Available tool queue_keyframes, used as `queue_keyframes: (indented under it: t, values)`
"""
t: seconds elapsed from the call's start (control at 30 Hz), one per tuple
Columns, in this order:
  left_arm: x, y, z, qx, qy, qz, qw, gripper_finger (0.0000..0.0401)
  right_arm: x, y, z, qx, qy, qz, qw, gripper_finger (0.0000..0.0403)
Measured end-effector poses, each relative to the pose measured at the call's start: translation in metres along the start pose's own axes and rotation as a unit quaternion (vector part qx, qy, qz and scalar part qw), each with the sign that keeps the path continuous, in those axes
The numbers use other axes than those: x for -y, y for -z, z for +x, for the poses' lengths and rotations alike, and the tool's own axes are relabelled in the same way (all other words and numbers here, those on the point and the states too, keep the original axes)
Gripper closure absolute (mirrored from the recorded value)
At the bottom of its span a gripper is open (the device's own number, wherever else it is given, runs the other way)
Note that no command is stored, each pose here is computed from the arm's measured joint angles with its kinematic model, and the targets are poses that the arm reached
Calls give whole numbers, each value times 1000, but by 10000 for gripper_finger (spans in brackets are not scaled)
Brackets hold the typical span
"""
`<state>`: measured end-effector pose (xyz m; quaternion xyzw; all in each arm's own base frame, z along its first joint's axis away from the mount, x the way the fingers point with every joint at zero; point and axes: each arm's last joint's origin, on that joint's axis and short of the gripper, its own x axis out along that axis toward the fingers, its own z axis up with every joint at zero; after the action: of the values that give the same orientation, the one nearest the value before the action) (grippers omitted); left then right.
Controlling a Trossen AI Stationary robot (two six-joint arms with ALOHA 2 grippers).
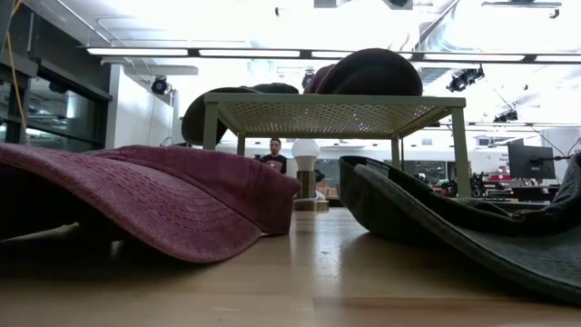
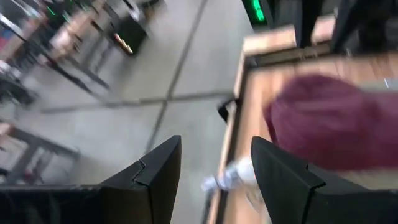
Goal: Pick & Place hat
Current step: Adjust the black cap on the shelf
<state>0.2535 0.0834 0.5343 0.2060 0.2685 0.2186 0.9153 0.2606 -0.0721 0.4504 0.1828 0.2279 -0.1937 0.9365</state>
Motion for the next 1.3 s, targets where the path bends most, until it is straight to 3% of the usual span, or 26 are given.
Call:
queue_keyframes:
  t: [0.2, 0.47, 0.8, 1.1, 1.3]
  values:
    - [6, 15, -1, -75, 29, -34, 996, 211, -1, 0, 6, -3, 1, -14, 1000, 252]
    - [-8, 32, 5, -133, 3, -114, 985, 211, 0, -1, -11, 10, -1, -25, 1000, 252]
    - [8, 79, 62, -259, 67, -128, 955, 211, 4, 3, -49, 24, -5, -33, 999, 252]
    - [31, 107, 101, -280, 120, -144, 942, 211, 8, 10, -76, 21, -4, -47, 999, 252]
    - [25, 119, 89, -262, 117, -184, 940, 211, 10, 16, -83, 4, -1, -52, 999, 252]
